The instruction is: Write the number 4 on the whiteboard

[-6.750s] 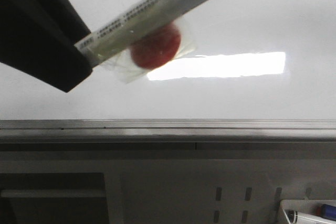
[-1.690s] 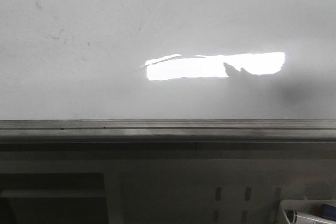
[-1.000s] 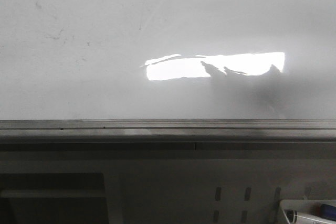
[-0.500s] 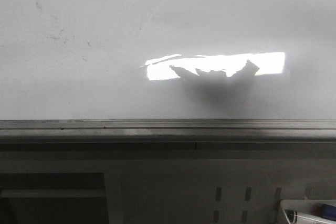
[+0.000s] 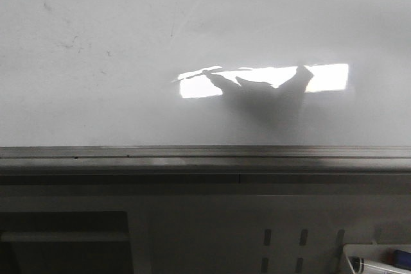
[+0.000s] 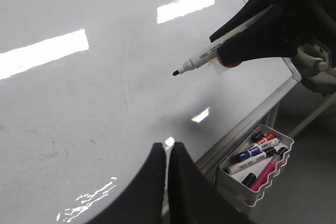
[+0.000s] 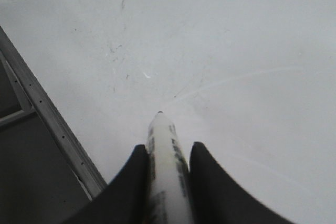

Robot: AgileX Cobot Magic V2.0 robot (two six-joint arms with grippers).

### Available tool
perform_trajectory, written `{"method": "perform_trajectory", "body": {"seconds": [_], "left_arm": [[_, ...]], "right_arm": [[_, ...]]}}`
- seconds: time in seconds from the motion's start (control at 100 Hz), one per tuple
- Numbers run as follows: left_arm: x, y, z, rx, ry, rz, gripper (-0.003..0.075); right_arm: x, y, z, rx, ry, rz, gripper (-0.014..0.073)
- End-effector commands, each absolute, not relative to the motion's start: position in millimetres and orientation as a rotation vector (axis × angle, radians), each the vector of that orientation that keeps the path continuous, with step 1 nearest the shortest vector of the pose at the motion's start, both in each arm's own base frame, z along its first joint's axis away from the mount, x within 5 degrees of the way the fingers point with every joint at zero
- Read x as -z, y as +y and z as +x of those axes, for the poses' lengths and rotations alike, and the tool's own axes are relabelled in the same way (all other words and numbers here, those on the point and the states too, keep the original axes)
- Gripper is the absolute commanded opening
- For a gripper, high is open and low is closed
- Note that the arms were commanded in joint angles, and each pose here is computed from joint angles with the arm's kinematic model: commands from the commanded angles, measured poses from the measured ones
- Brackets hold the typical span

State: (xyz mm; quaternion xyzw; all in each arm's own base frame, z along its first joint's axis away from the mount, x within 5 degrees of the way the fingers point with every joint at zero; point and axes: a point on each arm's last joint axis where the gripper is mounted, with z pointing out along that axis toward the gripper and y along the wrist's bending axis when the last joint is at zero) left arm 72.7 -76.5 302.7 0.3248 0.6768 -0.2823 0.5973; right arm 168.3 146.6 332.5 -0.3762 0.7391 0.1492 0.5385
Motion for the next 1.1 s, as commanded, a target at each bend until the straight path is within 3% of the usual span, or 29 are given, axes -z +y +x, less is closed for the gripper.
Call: {"method": "perform_trajectory", "body": {"seconds": [0.0, 0.47, 0.74, 1.09], "left_arm": [[-313, -76, 74, 0.682, 1.546, 0.701, -0.002], [-315, -77, 74, 0.725, 1.542, 0.668, -0.002], [-315, -78, 72, 0.741, 1.541, 0.686, -0.002], [-314, -79, 70, 0.759, 1.54, 0.707, -0.002]], "right_arm": [[-353, 146, 170, -0.32, 1.623, -0.867, -0.0043], [-361, 138, 192, -0.252, 1.68, -0.817, -0.0043], [-348, 146, 203, -0.247, 1.747, -0.854, -0.0043], [-350, 145, 209, -0.237, 1.714, -0.816, -0.0043]]}}
